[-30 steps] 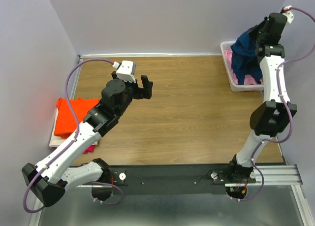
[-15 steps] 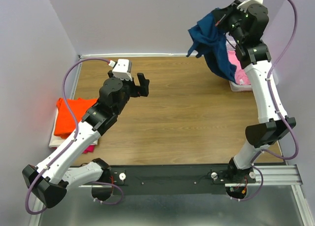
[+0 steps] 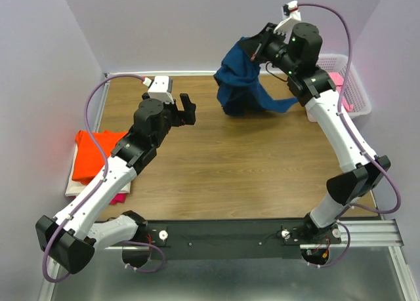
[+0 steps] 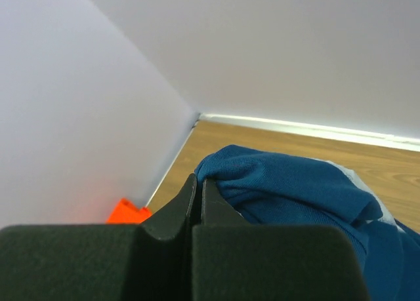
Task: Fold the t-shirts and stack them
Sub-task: Move the tshirt to the center of the board
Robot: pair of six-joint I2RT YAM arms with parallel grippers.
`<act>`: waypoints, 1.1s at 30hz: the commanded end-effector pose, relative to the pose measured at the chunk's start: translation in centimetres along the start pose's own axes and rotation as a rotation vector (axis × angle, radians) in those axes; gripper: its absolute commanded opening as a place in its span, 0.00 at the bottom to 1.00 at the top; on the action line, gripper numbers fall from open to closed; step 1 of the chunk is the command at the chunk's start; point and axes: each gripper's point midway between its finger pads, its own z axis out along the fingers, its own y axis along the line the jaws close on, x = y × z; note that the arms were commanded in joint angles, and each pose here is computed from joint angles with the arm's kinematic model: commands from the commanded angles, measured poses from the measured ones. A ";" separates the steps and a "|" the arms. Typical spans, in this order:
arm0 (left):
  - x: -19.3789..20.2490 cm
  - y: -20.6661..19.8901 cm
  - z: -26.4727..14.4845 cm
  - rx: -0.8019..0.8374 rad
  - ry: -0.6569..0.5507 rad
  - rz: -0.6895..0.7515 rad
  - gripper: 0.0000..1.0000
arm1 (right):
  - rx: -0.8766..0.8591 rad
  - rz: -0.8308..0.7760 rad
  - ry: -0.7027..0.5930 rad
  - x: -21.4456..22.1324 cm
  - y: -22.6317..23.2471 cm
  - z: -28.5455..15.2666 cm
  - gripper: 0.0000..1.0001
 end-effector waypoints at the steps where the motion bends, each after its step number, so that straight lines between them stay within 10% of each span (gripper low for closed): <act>1: 0.6 0.3 0.5 0.002 0.015 -0.020 0.98 | -0.184 -0.008 -0.009 -0.4 5.8 0.2 0.05; 12: 0.2 2.9 0.8 -0.086 -0.005 -0.079 0.98 | -0.355 0.012 0.101 4.4 12.7 1.4 0.07; 21: 0.2 3.6 -0.5 -0.114 -0.033 -0.159 0.98 | 0.166 0.043 0.242 15.6 -3.9 -5.3 0.17; 26: 5.7 6.0 0.1 -0.238 0.109 -0.211 0.98 | 0.529 0.145 0.299 20.5 -16.6 -14.2 0.63; 33: 14.6 8.6 1.4 -0.396 0.362 -0.283 0.98 | 0.545 0.213 0.492 26.9 -17.2 -17.0 0.71</act>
